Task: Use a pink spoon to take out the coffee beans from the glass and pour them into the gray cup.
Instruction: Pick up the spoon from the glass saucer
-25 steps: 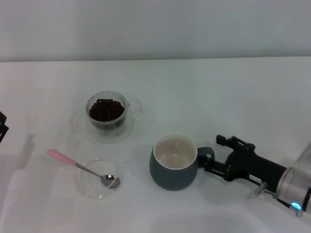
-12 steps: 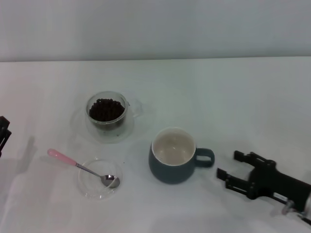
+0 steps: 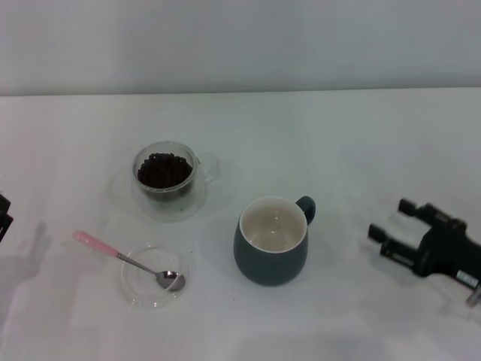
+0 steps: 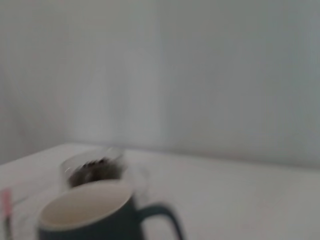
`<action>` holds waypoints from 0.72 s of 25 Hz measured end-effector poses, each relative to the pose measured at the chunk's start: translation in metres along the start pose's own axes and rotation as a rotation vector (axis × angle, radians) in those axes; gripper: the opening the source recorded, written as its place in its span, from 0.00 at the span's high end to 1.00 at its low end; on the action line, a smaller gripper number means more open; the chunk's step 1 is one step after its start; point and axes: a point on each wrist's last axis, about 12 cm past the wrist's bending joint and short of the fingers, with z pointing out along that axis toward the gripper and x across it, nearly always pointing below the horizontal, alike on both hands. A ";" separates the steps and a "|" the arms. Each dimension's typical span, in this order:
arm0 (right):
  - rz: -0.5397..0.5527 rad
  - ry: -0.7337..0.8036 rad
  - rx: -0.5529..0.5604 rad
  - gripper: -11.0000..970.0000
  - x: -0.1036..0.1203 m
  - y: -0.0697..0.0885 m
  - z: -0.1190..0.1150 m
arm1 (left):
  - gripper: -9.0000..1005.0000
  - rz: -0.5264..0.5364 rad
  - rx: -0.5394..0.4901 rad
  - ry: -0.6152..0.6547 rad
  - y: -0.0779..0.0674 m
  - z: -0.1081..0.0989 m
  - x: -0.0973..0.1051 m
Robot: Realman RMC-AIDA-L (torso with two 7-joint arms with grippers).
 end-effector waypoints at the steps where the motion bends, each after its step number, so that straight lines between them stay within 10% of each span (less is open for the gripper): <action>1: -0.014 -0.022 0.015 0.14 -0.003 -0.002 0.000 | 0.11 -0.013 -0.001 0.001 0.000 0.000 0.000; 18: -0.172 -0.269 0.257 0.14 -0.037 -0.018 0.027 | 0.11 -0.647 0.125 0.368 -0.002 -0.003 0.016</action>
